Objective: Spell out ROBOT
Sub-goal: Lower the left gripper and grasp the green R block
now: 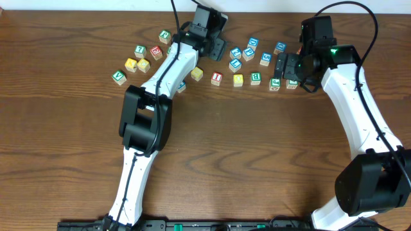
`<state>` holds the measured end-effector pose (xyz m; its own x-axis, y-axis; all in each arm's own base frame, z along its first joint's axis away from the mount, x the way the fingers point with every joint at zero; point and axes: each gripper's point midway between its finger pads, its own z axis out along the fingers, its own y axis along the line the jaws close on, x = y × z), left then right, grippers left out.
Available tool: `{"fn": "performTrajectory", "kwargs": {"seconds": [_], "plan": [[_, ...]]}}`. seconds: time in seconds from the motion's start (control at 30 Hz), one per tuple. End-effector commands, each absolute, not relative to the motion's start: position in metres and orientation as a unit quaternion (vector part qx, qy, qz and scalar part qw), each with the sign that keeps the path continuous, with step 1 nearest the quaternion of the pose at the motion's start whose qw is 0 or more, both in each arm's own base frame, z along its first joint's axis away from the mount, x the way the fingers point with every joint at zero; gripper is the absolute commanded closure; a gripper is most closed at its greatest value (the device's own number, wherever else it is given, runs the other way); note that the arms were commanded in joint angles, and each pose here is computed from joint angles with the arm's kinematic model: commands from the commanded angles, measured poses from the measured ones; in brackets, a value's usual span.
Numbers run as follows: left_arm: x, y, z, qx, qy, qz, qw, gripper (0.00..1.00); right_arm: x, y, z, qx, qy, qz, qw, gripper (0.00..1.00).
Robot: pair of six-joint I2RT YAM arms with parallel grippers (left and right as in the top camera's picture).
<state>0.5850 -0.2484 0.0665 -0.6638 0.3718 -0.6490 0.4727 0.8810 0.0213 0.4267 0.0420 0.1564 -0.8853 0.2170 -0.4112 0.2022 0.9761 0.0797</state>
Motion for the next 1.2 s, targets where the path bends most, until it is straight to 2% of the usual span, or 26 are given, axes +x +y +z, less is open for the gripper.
{"fn": "performTrajectory", "kwargs": {"seconds": [0.0, 0.17, 0.43, 0.63, 0.77, 0.83, 1.0, 1.17], "plan": [[0.591, -0.259, 0.05, 0.228, 0.908, -0.087, 0.341, 0.32, 0.43, 0.045, 0.163, 0.106, 0.969, 0.015, 0.223, 0.01], [0.596, -0.259, 0.034, 0.222, 0.909, -0.086, 0.342, 0.32, 0.43, 0.045, 0.163, 0.106, 0.969, 0.015, 0.223, 0.01], [0.609, -0.253, 0.036, 0.207, 0.905, -0.065, 0.367, 0.31, 0.43, 0.045, 0.163, 0.106, 0.969, 0.015, 0.223, 0.01], [0.608, -0.253, 0.012, 0.208, 0.909, -0.063, 0.354, 0.31, 0.43, 0.046, 0.163, 0.106, 0.969, 0.015, 0.223, 0.01], [0.609, -0.253, 0.013, 0.206, 0.909, -0.064, 0.357, 0.32, 0.43, 0.045, 0.163, 0.106, 0.969, 0.015, 0.223, 0.01], [0.609, -0.254, 0.013, 0.206, 0.908, -0.065, 0.359, 0.43, 0.43, 0.045, 0.163, 0.106, 0.969, 0.015, 0.223, 0.01], [0.61, -0.254, 0.016, 0.188, 0.911, -0.072, 0.359, 0.63, 0.43, 0.045, 0.163, 0.106, 0.969, 0.015, 0.223, 0.01], [0.611, -0.254, 0.035, 0.184, 0.907, -0.075, 0.37, 0.67, 0.43, 0.05, 0.163, 0.101, 0.969, 0.017, 0.223, 0.01]]}}
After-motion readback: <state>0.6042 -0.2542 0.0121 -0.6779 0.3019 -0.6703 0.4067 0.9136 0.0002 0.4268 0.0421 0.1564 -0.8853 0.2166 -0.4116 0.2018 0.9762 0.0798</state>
